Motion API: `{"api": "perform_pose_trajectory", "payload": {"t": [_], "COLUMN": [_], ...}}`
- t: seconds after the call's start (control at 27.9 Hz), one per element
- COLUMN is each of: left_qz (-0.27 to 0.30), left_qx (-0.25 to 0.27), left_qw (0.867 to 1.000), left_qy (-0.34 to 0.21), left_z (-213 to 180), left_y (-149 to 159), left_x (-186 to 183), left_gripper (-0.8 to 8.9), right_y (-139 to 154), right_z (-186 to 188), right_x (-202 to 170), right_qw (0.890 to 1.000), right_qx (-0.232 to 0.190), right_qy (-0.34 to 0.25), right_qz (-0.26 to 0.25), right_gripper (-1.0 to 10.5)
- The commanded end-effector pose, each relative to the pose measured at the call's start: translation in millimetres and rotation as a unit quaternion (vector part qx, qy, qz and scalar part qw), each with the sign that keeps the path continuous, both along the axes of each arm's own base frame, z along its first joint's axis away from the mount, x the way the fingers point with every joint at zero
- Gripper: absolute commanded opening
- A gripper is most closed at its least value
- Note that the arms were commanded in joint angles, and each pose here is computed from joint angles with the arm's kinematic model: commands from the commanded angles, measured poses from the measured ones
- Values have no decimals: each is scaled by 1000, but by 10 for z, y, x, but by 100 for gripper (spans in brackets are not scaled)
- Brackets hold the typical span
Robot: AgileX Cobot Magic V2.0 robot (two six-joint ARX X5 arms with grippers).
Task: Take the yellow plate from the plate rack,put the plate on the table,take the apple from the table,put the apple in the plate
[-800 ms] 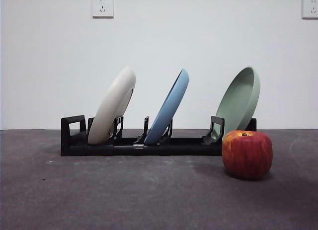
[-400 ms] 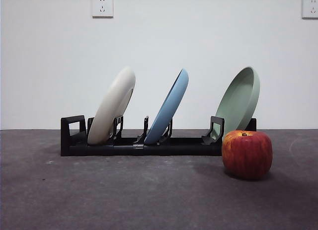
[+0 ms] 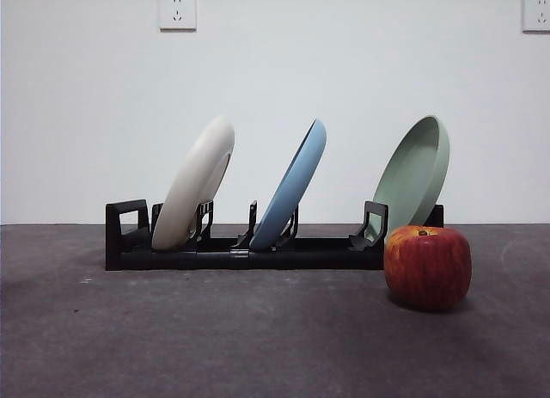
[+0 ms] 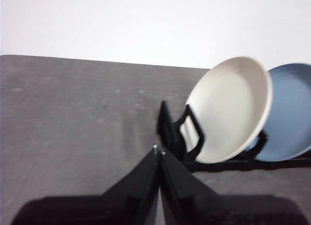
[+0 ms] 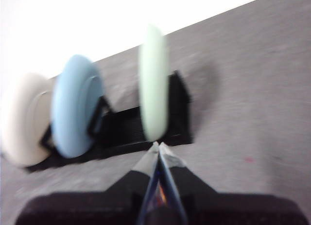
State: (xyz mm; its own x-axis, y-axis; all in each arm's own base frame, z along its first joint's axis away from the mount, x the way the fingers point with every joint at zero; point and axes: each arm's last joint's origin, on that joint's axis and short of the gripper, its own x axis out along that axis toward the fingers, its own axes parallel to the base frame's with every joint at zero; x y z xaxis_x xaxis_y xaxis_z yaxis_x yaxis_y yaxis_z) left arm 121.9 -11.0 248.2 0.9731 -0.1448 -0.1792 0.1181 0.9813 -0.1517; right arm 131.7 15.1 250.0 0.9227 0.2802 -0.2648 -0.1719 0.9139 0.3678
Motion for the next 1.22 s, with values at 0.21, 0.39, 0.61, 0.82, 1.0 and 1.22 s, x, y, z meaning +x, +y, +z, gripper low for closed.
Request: {"api": "perform_pose_trajectory", "payload": {"t": [0.21, 0.39, 0.61, 0.82, 1.0, 1.22], "left_qz": [-98, -172, -220, -252, -257, -248], "left_qx": [-13, -37, -58, -49, -21, 2], "left_qw": [994, 978, 958, 943, 937, 930], "left_qy": [51, 109, 176, 213, 234, 272], "left_z": [338, 455, 573, 740, 776, 511], "left_y": [-88, -161, -265, -607, -1017, -1289], "left_x": [476, 847, 1305, 1829, 2192, 2432], "left_gripper": [-7, -7, 120, 283, 283, 282], "right_y": [89, 135, 158, 162, 161, 161], "right_z": [243, 323, 392, 443, 443, 443], "right_x": [335, 531, 712, 765, 765, 765], "right_qw": [991, 977, 968, 968, 968, 968], "right_qx": [-3, -1, 10, 10, 10, 8], "right_qy": [46, 96, 134, 134, 134, 133], "right_qz": [124, 191, 214, 214, 213, 214], "right_gripper": [0, 8, 308, 382, 382, 381]}}
